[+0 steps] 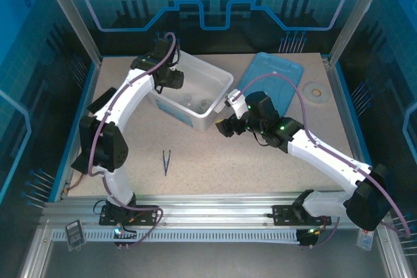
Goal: Organize the chemistry lab equipment
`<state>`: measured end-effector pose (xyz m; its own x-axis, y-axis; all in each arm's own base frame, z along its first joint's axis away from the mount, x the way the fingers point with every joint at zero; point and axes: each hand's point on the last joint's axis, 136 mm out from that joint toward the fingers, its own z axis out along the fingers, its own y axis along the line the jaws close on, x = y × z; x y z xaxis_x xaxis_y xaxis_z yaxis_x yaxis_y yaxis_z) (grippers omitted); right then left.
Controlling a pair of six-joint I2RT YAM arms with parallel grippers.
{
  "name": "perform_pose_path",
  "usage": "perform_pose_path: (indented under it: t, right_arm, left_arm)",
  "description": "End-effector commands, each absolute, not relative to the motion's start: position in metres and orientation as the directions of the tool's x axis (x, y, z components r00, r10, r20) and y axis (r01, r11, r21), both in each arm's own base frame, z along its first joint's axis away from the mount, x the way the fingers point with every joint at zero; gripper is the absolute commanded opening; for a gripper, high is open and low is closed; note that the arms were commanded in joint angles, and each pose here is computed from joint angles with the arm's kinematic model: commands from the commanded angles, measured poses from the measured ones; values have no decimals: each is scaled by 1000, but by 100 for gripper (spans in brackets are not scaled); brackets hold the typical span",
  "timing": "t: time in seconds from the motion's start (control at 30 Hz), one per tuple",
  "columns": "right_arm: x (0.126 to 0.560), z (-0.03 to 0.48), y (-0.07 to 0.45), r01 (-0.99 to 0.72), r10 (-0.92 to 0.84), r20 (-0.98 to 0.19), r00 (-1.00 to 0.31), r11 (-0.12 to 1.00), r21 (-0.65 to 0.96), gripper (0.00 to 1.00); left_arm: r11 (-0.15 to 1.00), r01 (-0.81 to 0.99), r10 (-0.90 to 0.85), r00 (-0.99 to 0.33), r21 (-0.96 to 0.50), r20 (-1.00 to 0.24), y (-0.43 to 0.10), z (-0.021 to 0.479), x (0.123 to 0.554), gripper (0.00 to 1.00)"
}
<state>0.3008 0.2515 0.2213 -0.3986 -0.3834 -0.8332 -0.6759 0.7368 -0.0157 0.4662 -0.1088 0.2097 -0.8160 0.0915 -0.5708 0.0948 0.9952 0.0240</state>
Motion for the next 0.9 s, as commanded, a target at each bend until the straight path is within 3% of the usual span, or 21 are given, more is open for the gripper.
perform_pose_path:
  t: [0.0,0.87]
  right_arm:
    - [302,244,264,-706,-362,-867,-342,708,-18,89]
    - [307,253,275,-724,-353,-878,-323,690,-11,89]
  left_arm:
    - [994,106,97,-785,21,-611,-104,222,485,34]
    - [990,116,142,-881,84,-450,-92,131,527,34]
